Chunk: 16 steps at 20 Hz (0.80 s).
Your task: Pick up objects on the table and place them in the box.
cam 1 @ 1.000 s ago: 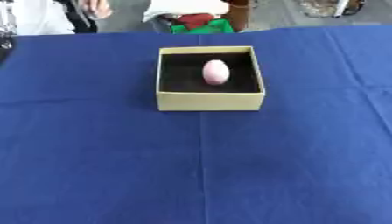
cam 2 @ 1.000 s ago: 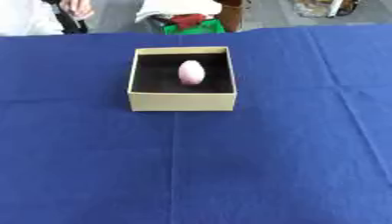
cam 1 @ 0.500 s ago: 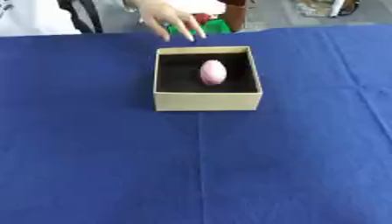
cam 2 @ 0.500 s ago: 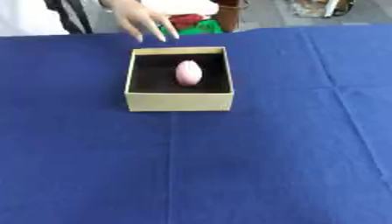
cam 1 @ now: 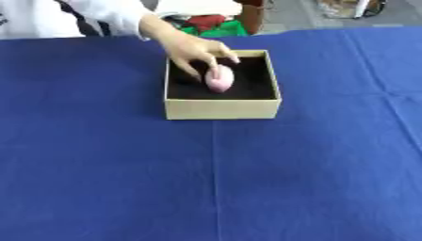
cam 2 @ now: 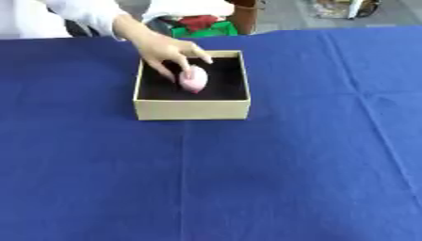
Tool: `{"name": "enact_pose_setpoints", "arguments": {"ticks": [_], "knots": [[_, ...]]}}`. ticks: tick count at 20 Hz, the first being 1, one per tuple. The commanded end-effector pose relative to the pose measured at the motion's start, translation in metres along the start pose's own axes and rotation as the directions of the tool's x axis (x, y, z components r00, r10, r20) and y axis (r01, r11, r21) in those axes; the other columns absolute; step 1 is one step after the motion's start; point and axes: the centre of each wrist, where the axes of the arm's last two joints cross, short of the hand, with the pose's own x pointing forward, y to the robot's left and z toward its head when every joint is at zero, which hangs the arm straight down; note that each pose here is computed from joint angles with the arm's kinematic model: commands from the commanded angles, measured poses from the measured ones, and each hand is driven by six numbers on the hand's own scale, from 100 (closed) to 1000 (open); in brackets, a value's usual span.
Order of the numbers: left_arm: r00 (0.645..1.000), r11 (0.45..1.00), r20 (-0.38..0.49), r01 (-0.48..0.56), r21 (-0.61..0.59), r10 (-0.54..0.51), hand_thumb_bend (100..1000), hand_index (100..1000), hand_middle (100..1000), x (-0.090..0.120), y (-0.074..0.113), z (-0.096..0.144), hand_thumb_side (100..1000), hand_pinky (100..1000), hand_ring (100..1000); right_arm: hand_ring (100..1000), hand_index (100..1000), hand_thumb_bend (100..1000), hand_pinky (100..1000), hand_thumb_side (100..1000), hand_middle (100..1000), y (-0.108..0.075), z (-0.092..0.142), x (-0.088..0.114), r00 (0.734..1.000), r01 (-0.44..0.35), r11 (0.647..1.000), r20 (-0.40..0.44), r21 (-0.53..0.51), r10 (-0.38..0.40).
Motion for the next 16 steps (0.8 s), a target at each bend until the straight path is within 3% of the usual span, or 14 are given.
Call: {"name": "enact_pose_setpoints", "arguments": {"ticks": [1,8,16], "knots": [[0.999,1.000,0.032,-0.013,0.026,0.012,247,678,661,0.0040,0.0052,-0.0072,813,622,652,739,849,250,760,1000,748,-0.0041,-0.0084,0.0060,0.999,-0.014,1.000,0.043,-0.002,0.014],[0.999,0.999,0.049,0.002,0.036,-0.004,370,684,659,0.0036,0.0061,-0.0070,754,621,650,739,849,251,760,1000,749,-0.0041,-0.0082,0.0059,0.999,-0.014,1.000,0.042,-0.002,0.015],[0.999,0.999,0.048,0.014,0.040,-0.015,447,683,656,0.0035,0.0047,-0.0058,733,620,648,740,849,252,760,1000,749,-0.0041,-0.0081,0.0058,0.999,-0.014,1.000,0.042,-0.003,0.014]]}}
